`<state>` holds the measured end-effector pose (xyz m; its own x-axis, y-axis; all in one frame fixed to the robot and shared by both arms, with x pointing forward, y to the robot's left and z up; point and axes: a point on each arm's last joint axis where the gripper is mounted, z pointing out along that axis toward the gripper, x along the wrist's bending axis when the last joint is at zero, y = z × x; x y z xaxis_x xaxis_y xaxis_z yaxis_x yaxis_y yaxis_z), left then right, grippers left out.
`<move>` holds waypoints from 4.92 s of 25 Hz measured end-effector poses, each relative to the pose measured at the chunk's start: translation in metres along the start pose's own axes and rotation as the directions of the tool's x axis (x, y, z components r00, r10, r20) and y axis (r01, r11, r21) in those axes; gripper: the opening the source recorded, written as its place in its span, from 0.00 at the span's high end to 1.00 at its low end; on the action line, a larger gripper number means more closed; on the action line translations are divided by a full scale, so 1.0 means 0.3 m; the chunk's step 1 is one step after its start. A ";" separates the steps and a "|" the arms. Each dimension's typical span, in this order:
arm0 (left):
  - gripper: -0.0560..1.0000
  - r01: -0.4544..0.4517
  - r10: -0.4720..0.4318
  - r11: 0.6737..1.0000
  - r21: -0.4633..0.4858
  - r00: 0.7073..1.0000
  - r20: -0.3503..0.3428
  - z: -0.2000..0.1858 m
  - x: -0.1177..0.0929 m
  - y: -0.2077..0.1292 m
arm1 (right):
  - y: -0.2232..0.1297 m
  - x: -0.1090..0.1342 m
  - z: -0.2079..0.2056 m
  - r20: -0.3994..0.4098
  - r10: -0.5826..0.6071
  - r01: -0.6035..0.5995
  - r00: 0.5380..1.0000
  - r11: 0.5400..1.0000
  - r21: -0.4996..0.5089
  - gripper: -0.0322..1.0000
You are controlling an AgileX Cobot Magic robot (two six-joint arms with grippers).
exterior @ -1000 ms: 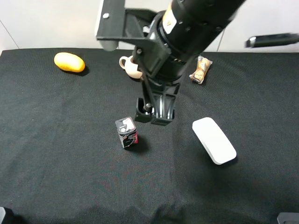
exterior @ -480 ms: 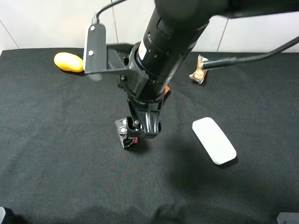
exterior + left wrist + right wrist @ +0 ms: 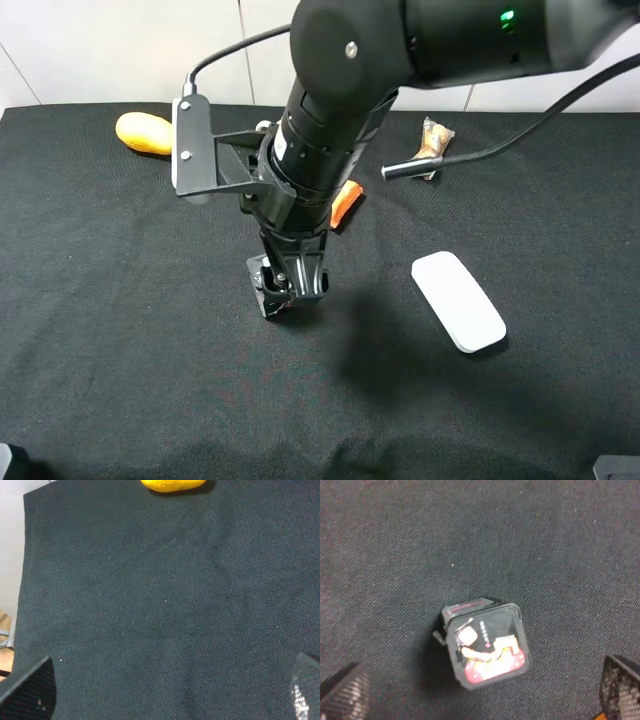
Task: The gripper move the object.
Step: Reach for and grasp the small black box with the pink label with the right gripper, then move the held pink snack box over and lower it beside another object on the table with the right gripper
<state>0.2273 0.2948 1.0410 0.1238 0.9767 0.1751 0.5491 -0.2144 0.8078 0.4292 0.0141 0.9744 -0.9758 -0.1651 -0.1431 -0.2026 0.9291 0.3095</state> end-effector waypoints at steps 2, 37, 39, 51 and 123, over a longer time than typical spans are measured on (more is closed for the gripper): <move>0.01 0.000 0.000 1.000 0.000 1.000 0.000 0.000 0.000 0.000 | -0.001 -0.002 0.018 -0.002 -0.013 0.013 1.000 1.000 0.003 0.30; 0.01 0.000 0.000 1.000 0.000 1.000 0.000 0.000 0.000 0.000 | -0.047 -0.015 0.295 -0.040 -0.137 0.140 0.990 0.987 0.074 0.30; 0.01 0.000 0.000 1.000 0.000 1.000 0.000 0.000 0.000 0.000 | -0.048 -0.014 0.298 -0.042 -0.135 0.138 0.990 0.988 0.074 0.30; 0.01 0.000 0.000 1.000 0.000 1.000 0.000 0.000 0.000 0.000 | -0.047 -0.013 0.298 -0.044 -0.128 0.130 0.991 0.989 0.071 0.43; 0.01 -0.001 0.001 1.000 0.000 1.000 0.000 0.000 0.000 0.000 | 0.040 -0.046 -0.223 -0.119 0.286 -0.269 0.951 0.953 0.139 0.64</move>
<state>0.2273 0.2948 1.0410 0.1244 0.9765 0.1760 0.5490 -0.2155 0.8076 0.4348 0.0053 1.0429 -0.9955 0.0691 0.0645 0.0809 0.9759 0.2028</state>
